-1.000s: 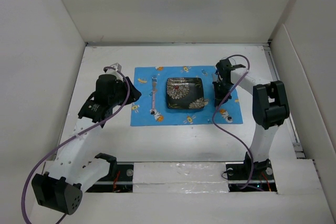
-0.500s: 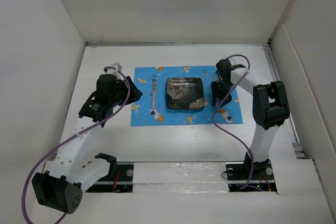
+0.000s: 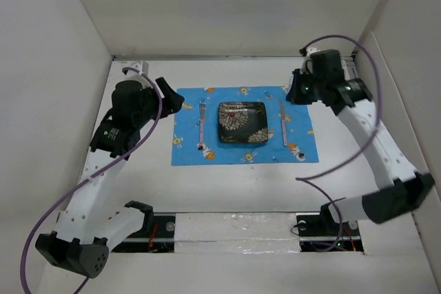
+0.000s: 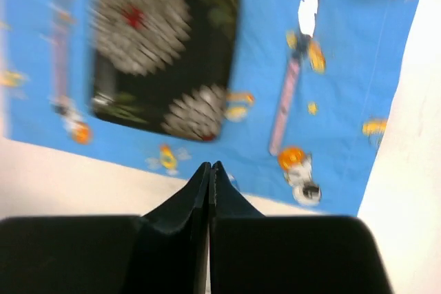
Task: Set the dinner table for one person
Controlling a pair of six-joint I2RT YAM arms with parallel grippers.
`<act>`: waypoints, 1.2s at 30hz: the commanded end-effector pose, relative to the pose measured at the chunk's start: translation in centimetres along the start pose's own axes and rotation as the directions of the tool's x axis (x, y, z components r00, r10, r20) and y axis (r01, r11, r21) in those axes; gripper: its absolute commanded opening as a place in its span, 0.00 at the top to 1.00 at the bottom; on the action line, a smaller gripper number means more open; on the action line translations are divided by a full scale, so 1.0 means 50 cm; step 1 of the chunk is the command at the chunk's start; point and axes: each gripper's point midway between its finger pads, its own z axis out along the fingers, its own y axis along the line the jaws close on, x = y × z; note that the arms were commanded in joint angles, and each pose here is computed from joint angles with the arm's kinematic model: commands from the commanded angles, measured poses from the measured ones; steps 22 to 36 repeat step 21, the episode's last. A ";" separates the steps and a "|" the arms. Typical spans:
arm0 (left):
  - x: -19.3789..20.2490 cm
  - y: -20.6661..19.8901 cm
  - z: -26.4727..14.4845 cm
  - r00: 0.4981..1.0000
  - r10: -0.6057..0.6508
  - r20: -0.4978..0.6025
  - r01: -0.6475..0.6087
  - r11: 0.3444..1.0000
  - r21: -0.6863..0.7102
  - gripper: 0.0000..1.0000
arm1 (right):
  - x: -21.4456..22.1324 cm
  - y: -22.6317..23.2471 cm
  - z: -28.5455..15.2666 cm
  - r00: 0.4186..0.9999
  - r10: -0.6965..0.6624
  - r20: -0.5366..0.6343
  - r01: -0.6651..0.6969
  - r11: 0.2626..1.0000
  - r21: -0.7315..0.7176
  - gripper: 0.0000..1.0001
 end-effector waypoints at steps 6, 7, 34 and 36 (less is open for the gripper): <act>-0.304 -0.121 -0.213 0.889 -0.036 0.456 0.009 0.998 0.063 0.37 | -0.218 -0.035 -0.617 0.284 0.226 0.932 -0.214 0.962 -0.168 0.73; -0.327 -0.114 -0.236 0.864 -0.033 0.502 0.017 0.999 0.035 0.36 | -0.199 -0.062 -0.676 0.183 0.242 0.953 -0.263 0.946 -0.189 0.68; -0.259 -0.074 -0.156 0.910 0.015 0.414 -0.012 1.000 -0.012 0.24 | -0.189 -0.075 -0.490 0.503 0.212 0.838 -0.302 0.951 -0.059 0.03; -0.259 -0.074 -0.156 0.910 0.015 0.414 -0.012 1.000 -0.012 0.24 | -0.189 -0.075 -0.490 0.503 0.212 0.838 -0.302 0.951 -0.059 0.03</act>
